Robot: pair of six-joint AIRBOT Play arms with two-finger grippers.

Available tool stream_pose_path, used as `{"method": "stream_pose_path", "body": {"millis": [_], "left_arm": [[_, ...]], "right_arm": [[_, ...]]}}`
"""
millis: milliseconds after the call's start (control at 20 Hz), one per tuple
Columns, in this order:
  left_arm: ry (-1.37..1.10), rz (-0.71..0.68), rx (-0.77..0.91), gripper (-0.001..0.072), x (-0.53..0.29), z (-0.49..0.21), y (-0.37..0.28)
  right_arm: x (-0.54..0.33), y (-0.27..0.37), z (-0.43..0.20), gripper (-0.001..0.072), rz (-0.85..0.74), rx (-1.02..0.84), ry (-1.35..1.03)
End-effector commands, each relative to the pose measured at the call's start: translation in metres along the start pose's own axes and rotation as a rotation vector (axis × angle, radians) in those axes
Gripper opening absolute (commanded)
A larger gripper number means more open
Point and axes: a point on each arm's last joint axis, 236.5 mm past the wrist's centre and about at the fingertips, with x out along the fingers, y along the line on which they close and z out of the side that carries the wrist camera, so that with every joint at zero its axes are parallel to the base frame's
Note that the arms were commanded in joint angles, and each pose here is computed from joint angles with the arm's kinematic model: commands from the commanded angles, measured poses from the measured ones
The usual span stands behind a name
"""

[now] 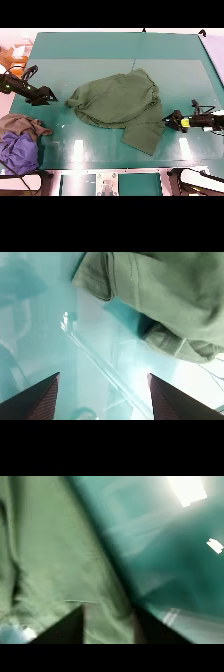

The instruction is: Fold the shirts.

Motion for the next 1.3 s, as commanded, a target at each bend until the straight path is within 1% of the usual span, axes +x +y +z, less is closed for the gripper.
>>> {"method": "stream_pose_path", "body": {"millis": [0, 50, 100, 200, 300, 400, 550, 600, 650, 750, 900, 1050, 1150, 1200, 1250], "left_arm": [[-0.004, -0.035, -0.007, 0.0629, 0.0, 0.0, -0.006], [0.001, -0.038, -0.007, 0.0628, 0.0, -0.001, -0.006], [0.009, -0.041, -0.007, 0.0628, -0.001, -0.003, -0.007], [0.019, -0.049, -0.008, 0.0628, 0.0, -0.005, -0.009], [0.029, -0.092, -0.029, 0.0628, 0.006, -0.01, -0.015], [0.054, -0.184, -0.081, 0.0628, 0.025, -0.022, -0.03], [0.117, -0.335, -0.148, 0.0628, 0.068, -0.055, -0.059], [0.131, -0.353, -0.165, 0.0613, 0.084, -0.066, -0.066], [0.132, -0.35, -0.17, 0.06, 0.099, -0.073, -0.07], [0.115, -0.296, -0.161, 0.06, 0.125, -0.079, -0.074], [0.075, -0.237, -0.155, 0.06, 0.144, -0.073, -0.082], [0.074, -0.228, -0.149, 0.06, 0.144, -0.071, -0.083], [0.048, -0.24, -0.159, 0.0599, 0.128, -0.056, -0.076], [0.013, -0.222, -0.187, 0.0596, 0.121, -0.044, -0.065], [-0.017, -0.196, -0.206, 0.0429, 0.117, -0.036, -0.052]], "right_arm": [[0.03, 0.019, -0.002, 0.0221, 0.046, -0.049, 0.027], [0.029, 0.026, 0.006, 0.0038, 0.045, -0.08, 0.021], [0.021, 0.031, 0.018, 0.0019, 0.041, -0.11, 0.0], [-0.014, 0.032, 0.047, 0.0019, 0.002, -0.125, -0.056], [-0.056, 0.015, 0.077, 0.0019, -0.085, -0.103, -0.141], [-0.078, 0.001, 0.091, 0.0019, -0.119, -0.062, -0.188], [-0.075, -0.003, 0.091, 0.0019, -0.121, -0.055, -0.184], [-0.074, -0.002, 0.092, 0.0019, -0.122, -0.058, -0.188], [-0.074, -0.002, 0.092, 0.0019, -0.122, -0.06, -0.19], [-0.074, -0.001, 0.092, 0.0019, -0.12, -0.06, -0.189], [-0.074, -0.001, 0.092, 0.0019, -0.12, -0.06, -0.189], [-0.074, -0.001, 0.091, 0.0019, -0.119, -0.06, -0.184], [-0.073, -0.002, 0.087, 0.0018, -0.121, -0.06, -0.166], [-0.073, -0.003, 0.083, 0.0019, -0.124, -0.062, -0.151], [-0.071, -0.004, 0.077, 0.0019, -0.125, -0.06, -0.126]]}}
